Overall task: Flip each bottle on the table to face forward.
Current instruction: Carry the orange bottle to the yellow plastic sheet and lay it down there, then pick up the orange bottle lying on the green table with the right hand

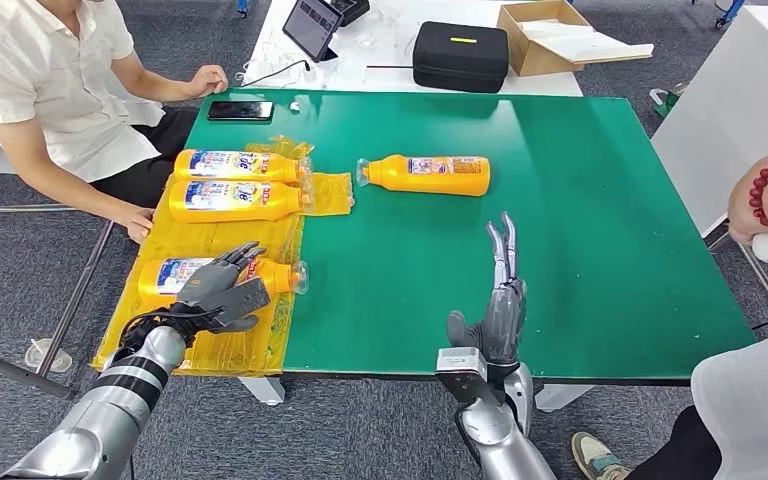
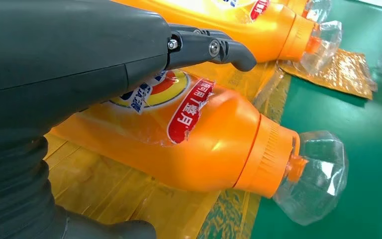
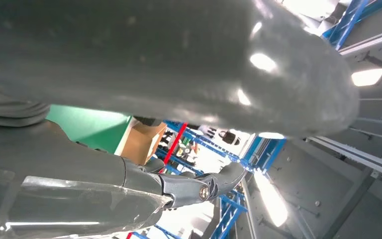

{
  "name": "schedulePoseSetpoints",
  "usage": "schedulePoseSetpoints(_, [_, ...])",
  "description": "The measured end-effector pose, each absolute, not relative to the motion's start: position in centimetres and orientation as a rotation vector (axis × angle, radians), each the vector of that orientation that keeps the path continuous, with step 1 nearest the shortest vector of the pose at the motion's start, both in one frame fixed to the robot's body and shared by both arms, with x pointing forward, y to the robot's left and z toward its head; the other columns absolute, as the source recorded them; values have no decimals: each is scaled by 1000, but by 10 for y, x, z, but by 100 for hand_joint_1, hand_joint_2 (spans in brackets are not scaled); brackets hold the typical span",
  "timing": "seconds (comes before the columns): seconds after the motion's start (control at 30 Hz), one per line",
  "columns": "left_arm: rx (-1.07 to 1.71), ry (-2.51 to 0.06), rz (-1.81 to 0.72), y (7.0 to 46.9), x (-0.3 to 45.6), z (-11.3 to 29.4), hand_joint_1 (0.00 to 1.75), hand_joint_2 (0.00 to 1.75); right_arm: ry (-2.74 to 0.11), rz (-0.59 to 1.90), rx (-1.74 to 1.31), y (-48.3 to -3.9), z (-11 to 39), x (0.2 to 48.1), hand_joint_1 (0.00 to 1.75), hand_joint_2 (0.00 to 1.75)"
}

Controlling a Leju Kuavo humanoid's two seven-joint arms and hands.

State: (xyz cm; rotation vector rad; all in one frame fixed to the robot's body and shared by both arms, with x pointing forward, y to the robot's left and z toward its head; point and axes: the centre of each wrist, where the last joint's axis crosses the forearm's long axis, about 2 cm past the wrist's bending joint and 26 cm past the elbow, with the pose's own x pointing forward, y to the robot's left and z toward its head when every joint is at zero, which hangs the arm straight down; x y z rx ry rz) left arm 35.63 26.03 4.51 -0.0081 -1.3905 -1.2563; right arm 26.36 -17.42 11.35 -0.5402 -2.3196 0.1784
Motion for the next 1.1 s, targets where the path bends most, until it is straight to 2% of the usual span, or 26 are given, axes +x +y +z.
schedulePoseSetpoints(0.37, [-113,-1426,-1217,270,354,43,0,175,-2312,225,-514,-173,107,261,0,0])
schedulePoseSetpoints(1.1, [-112,-1433,-1225,272,353,43,0,175,-2309,241,-513,-174,105,260,0,0])
